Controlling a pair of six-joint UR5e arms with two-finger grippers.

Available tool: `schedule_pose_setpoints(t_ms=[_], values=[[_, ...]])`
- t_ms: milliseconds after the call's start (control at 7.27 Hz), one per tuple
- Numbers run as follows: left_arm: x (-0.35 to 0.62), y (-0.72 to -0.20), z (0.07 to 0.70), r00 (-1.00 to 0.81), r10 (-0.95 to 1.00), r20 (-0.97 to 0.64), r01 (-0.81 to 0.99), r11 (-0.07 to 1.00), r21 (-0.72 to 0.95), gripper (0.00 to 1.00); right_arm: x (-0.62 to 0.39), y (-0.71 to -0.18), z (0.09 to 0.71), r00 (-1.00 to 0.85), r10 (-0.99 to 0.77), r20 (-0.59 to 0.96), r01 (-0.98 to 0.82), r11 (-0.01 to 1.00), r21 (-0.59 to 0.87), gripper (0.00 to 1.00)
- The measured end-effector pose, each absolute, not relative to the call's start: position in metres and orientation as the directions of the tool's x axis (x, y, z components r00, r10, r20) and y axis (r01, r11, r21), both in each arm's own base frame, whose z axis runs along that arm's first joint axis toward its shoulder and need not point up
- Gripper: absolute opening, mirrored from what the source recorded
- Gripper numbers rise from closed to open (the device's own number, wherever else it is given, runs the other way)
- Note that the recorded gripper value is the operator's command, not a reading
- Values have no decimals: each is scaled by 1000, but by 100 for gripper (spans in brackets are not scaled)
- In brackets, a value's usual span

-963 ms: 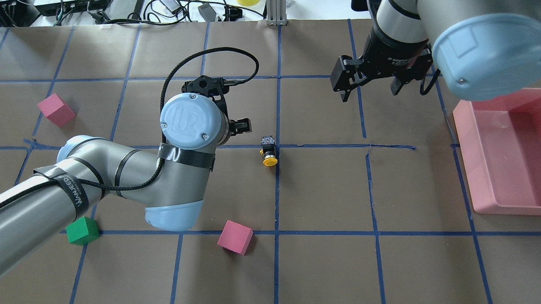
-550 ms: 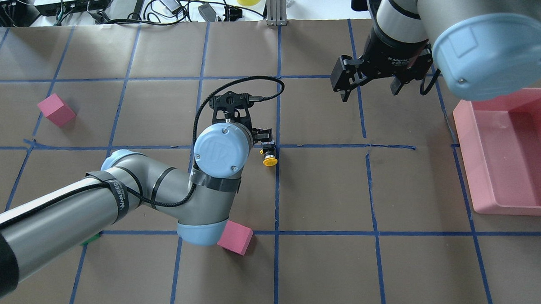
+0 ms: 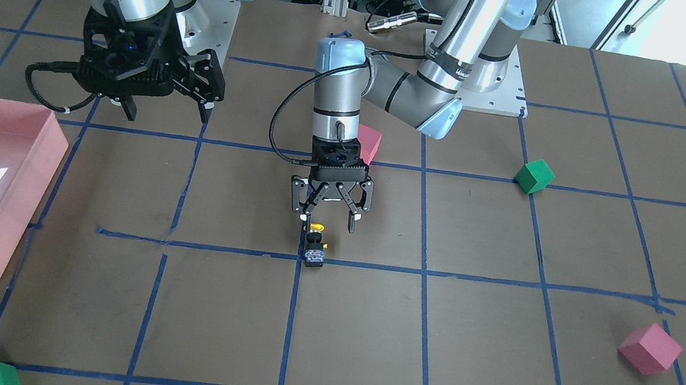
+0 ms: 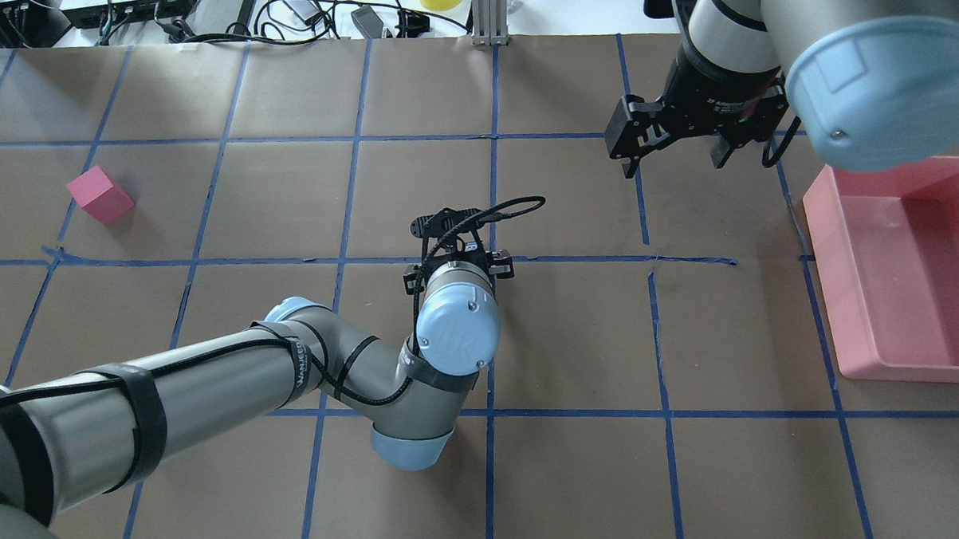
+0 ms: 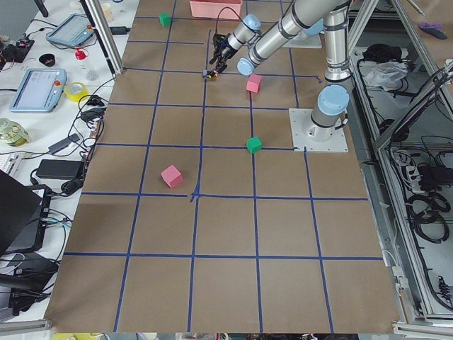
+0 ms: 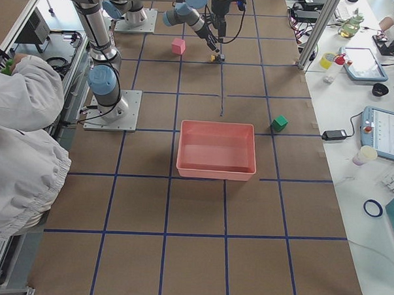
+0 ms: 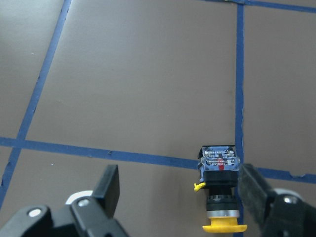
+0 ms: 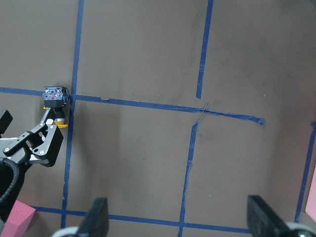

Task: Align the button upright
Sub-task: 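Reach the left gripper to the lying switch and grasp its body, then lift the switch with the left gripper and rotate it cap-up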

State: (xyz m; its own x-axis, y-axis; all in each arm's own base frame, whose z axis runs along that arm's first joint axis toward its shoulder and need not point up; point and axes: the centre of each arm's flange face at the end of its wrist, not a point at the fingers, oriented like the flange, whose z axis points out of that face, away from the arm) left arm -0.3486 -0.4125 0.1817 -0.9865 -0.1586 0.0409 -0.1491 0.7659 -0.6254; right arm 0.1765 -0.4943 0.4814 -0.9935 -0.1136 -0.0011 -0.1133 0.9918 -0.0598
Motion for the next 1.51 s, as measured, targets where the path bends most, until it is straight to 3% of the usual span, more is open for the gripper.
schedule_pose_setpoints(t_ms=[550, 688, 963, 1101, 1238, 1376, 1513], values=[[-367, -414, 156, -995, -101, 12, -87, 777, -623, 80, 168, -497, 482, -994, -105, 4, -106, 992, -63, 100], [-367, -414, 153, -995, -95, 7, -78, 777, -624, 70, 168, -497, 482, -994, -106, 5, -106, 992, -63, 100], [-367, -413, 147, -995, -95, 5, -78, 780, -621, 69, 168, -497, 482, -994, -107, 5, -108, 992, -64, 100], [-367, -414, 145, -995, -96, 4, -77, 782, -619, 57, 169, -497, 482, -994, -109, 4, -109, 992, -64, 100], [-367, -414, 144, -995, -95, 3, -77, 784, -617, 36, 169, -497, 482, -994, -110, 3, -110, 992, -65, 100], [-367, -413, 143, -996, -94, 1, -75, 785, -615, 31, 169, -497, 482, -994, -110, 2, -110, 992, -65, 100], [-367, -413, 144, -996, -89, -2, -69, 786, -614, 17, 169, -497, 482, -994, -110, 2, -110, 992, -65, 100]])
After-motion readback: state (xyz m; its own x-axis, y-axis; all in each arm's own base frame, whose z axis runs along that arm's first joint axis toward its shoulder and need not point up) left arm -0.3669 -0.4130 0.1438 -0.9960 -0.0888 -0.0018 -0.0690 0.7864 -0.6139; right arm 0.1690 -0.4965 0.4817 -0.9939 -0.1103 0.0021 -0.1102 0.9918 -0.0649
